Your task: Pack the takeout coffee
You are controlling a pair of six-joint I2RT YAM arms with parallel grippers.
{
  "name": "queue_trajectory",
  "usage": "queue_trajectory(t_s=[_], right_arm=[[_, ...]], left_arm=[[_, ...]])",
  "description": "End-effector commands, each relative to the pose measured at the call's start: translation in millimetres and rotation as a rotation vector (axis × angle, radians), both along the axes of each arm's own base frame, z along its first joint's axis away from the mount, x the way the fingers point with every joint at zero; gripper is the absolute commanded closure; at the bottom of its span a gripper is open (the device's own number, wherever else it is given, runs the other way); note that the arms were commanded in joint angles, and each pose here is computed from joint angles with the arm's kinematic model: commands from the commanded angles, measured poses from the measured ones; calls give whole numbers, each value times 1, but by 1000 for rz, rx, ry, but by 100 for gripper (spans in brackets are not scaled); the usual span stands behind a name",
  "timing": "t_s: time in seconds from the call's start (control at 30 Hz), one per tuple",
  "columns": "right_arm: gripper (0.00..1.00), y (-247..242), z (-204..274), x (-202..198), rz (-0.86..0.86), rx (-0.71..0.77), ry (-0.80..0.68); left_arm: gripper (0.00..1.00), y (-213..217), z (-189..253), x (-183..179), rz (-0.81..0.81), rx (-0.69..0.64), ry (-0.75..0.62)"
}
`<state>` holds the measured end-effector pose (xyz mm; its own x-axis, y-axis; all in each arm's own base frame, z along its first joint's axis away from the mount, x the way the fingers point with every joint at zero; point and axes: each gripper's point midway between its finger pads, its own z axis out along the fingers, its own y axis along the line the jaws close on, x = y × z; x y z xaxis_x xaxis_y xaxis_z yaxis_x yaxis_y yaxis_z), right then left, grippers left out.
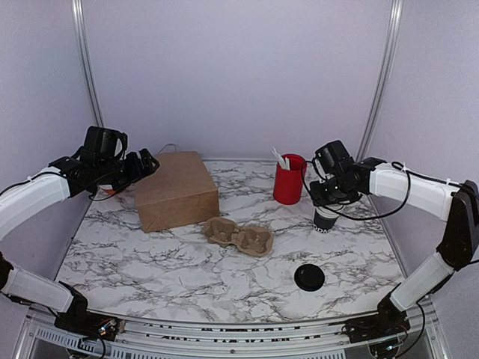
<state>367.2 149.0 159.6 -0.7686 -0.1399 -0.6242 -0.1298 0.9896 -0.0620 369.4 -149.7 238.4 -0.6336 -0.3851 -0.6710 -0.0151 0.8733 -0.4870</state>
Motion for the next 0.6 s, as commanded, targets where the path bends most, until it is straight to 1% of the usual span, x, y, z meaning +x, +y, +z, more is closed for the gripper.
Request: queue_trajectory(t_s=[0.0,0.13,0.4,0.57], right_arm=[[84,-2,11,11,-9,-14,-30],[87,-3,10,11,-5,-25,-27],[100,-8,15,10,-17,-45,-35],[100,-15,18,9,-33,-78,-37]], left_arm=[[1,0,7,-2,-2,-21,-20],[1,-1,5,-3,-2,-29,-12],[1,-3,4,-1,2,-47,-3],[1,-4,2,0,1,-52,0]])
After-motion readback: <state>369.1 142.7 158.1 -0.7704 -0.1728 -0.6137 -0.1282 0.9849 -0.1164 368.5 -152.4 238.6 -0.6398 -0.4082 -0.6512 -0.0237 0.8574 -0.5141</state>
